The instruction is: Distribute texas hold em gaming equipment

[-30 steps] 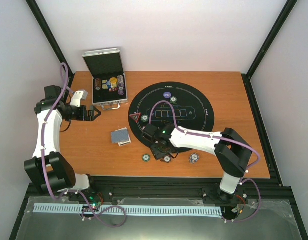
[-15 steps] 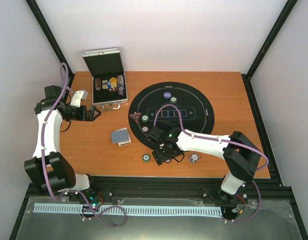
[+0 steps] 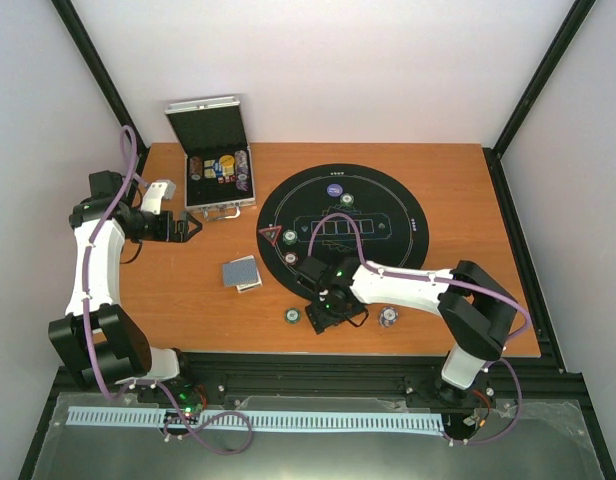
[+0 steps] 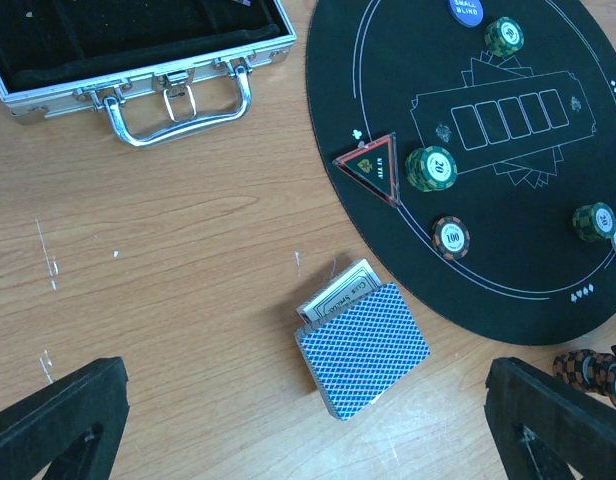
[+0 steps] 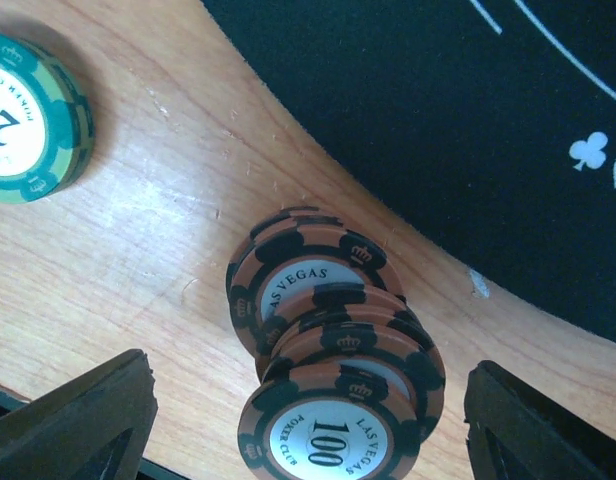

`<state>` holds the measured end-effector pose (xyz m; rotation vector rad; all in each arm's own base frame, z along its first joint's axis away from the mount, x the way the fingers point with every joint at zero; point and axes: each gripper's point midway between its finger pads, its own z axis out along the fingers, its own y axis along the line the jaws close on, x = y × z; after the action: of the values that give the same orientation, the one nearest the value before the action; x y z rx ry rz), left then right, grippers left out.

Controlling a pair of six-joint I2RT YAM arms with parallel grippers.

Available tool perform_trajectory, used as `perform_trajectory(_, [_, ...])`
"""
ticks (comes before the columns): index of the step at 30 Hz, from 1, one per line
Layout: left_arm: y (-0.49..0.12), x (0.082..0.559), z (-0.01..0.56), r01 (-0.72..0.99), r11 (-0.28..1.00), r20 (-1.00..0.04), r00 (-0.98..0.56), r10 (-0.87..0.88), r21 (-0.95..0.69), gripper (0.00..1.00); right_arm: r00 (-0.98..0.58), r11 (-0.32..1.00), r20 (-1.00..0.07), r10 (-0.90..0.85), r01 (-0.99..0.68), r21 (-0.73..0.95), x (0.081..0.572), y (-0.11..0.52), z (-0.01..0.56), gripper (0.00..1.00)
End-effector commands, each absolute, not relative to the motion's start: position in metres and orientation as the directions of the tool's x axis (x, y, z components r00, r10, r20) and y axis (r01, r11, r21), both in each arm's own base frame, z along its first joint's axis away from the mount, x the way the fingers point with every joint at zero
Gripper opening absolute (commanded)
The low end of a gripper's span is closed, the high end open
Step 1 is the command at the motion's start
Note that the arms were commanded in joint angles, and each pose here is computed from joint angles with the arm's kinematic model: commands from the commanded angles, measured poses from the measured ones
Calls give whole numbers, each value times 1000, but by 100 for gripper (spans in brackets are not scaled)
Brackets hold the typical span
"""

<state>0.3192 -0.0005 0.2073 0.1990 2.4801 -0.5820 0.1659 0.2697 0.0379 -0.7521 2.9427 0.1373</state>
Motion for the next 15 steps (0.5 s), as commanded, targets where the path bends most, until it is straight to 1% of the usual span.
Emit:
perform_trajectory(1, [-3,320,222,300,889,-606,-795,32,-346,100,-879,880,-116,-463,-471,63,168,269,33,83])
perform_trajectory(15, [-3,320,224,300,888,-607,-794,31,-347,100,-884,890,-133,-448,-455,31,181,263,32,67])
